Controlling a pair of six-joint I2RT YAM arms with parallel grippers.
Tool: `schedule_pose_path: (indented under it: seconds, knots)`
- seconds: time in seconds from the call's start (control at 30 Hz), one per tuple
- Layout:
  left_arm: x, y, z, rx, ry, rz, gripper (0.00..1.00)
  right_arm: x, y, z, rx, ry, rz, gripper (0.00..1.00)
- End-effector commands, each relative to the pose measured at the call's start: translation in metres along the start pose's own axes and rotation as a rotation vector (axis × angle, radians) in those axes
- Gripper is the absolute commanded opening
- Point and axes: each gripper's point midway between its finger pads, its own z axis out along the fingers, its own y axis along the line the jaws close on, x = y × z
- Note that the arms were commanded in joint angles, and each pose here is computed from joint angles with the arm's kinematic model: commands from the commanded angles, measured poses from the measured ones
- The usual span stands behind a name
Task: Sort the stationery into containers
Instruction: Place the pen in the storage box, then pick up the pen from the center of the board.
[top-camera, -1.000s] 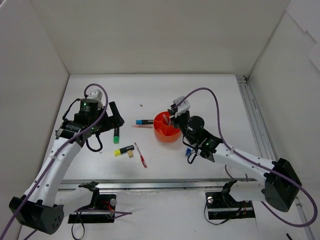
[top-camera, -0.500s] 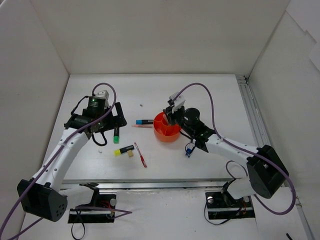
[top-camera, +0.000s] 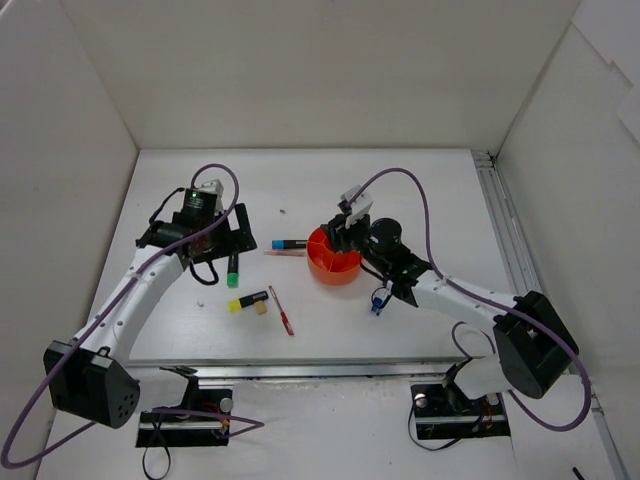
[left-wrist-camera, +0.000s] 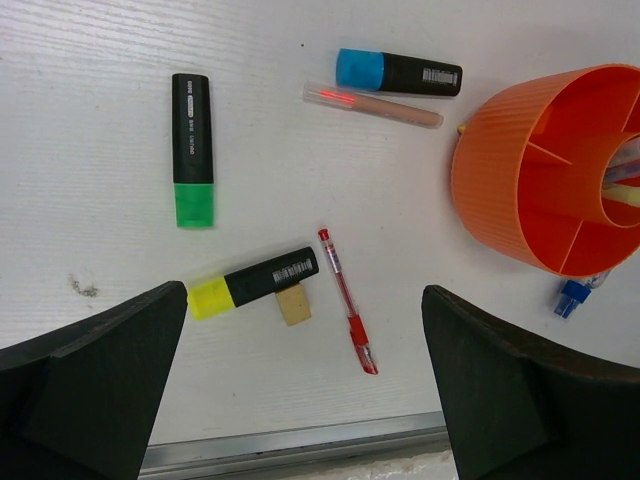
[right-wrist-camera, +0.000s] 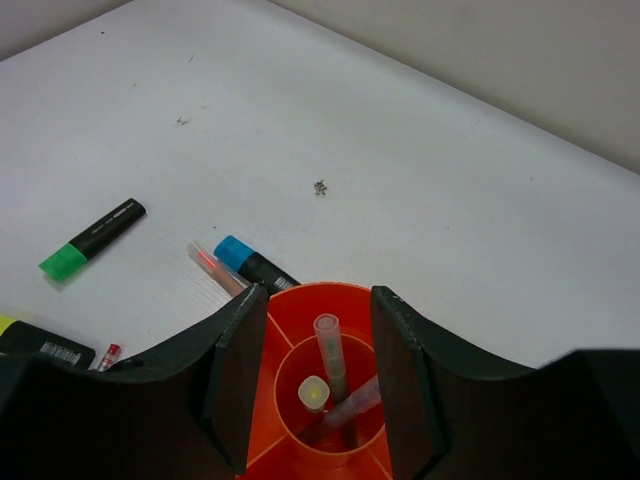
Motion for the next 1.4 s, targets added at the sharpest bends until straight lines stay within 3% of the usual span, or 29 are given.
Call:
schedule_pose_path:
  seconds: [0.0,0.17,0.2,0.27,0.4,0.5,0.53,0.6,0.7,0.87,1.03,1.37]
  knots:
    - [-0.024,-0.014,0.0,0.041,-0.049,-0.011,1.0,-0.061,-0.003,-0.014,0.002,-0.19,0.01,0.44]
    - [-0.022,-0.015,0.018,0.031,0.009,-0.07,1.0,-0.068,-0.001,-0.028,-0.005,-0.218,0.011,0.55]
    - [-0.02,-0.015,0.021,0.024,0.024,-0.091,1.0,-0.077,-0.001,-0.035,-0.004,-0.243,0.011,0.62]
    - [-0.014,-0.015,0.039,0.002,0.107,-0.18,1.0,-0.078,-0.002,-0.042,0.008,-0.251,0.017,0.98]
    - [-0.001,-0.024,0.077,0.02,0.268,-0.307,1.0,-0.086,-0.016,-0.065,0.107,-0.293,0.046,0.98]
    - [-0.005,-0.032,0.107,0.055,0.261,-0.28,0.94,-0.078,-0.024,-0.08,0.162,-0.296,0.034,0.98]
    - [-0.008,-0.035,0.112,0.052,0.241,-0.232,0.94,-0.071,-0.028,-0.083,0.181,-0.283,0.021,0.98]
    - [-0.013,-0.046,0.12,0.021,0.213,0.031,0.97,-0.067,-0.033,-0.092,0.209,-0.285,0.009,0.98]
    - [-0.026,-0.043,0.124,-0.067,0.154,0.288,1.0,-0.063,-0.037,-0.098,0.228,-0.281,-0.001,0.98]
    - [-0.022,-0.058,0.13,0.071,0.045,0.617,1.0,-0.059,-0.036,-0.101,0.221,-0.264,-0.026,0.98]
    - [-0.008,-0.058,0.14,0.127,0.116,0.737,1.0,-0.06,-0.039,-0.104,0.235,-0.256,-0.028,0.98]
    - [-0.006,-0.057,0.168,0.188,0.19,0.777,1.0,-0.061,-0.042,-0.111,0.25,-0.238,-0.045,0.98]
